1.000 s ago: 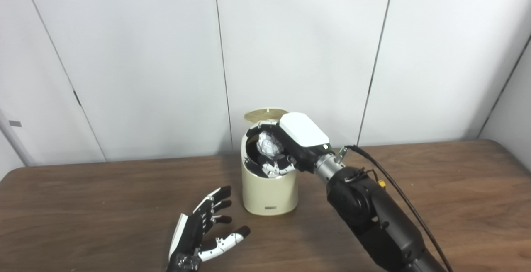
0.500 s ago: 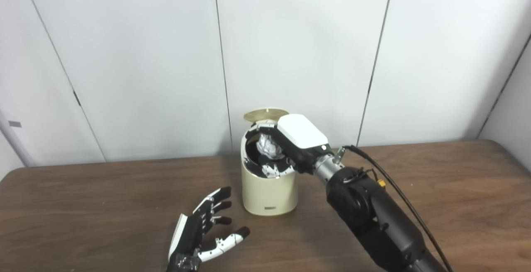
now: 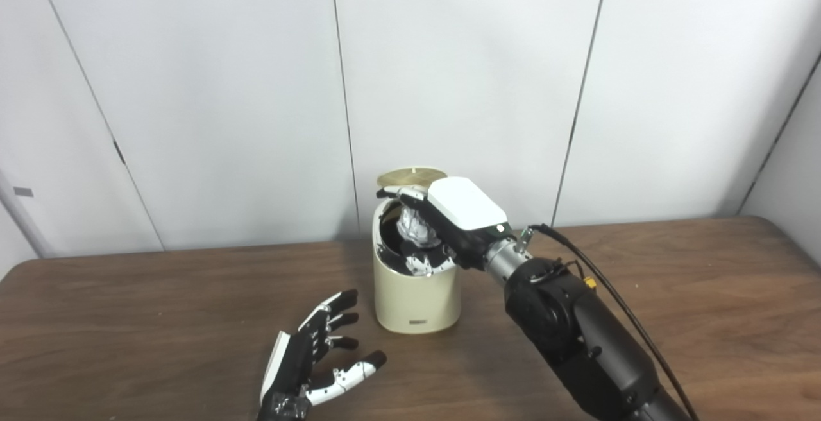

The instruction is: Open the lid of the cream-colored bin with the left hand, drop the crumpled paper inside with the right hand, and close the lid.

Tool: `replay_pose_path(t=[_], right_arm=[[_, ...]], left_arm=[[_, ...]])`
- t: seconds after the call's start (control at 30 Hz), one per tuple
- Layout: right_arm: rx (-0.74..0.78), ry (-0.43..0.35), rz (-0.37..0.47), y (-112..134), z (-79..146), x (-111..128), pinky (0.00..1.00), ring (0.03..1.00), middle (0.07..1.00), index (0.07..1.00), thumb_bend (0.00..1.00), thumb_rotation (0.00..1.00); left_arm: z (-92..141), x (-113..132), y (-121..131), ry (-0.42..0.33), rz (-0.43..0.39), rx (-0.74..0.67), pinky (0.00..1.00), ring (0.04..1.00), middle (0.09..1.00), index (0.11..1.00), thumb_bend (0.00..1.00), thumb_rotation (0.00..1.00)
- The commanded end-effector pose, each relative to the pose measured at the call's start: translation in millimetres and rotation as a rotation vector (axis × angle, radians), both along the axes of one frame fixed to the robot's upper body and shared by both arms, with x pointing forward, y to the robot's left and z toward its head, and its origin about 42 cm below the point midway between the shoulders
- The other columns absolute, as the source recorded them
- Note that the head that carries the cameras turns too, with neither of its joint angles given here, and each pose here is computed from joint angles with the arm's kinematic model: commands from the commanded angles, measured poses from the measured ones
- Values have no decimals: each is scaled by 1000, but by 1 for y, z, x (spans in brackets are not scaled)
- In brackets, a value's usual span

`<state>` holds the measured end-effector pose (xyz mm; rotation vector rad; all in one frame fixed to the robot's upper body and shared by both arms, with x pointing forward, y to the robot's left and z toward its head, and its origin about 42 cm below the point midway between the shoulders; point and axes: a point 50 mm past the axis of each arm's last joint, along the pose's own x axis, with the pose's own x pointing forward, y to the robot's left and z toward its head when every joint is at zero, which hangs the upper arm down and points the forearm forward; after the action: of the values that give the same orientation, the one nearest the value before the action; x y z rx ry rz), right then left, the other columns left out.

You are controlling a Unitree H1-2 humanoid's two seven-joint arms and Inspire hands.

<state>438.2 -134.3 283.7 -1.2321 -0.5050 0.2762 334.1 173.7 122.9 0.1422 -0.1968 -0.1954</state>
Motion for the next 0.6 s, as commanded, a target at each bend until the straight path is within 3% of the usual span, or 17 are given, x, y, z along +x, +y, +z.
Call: replay_pose_path(t=[0.0,0.4,0.57], right_arm=[[-30,-31,-39,-11,11,5,654,858,966,867,879,95],[-13,-50,-27,-9,14,0,652,848,951,856,860,102],[-43,-35,-20,-10,24,-1,700,910,985,898,875,145]], left_arm=[[16,9,-2,-80,-12,-10,653,809,865,878,745,135],[15,10,-2,-78,-10,-5,654,807,862,873,754,137],[14,10,-1,-76,-22,-10,667,818,865,878,741,131]])
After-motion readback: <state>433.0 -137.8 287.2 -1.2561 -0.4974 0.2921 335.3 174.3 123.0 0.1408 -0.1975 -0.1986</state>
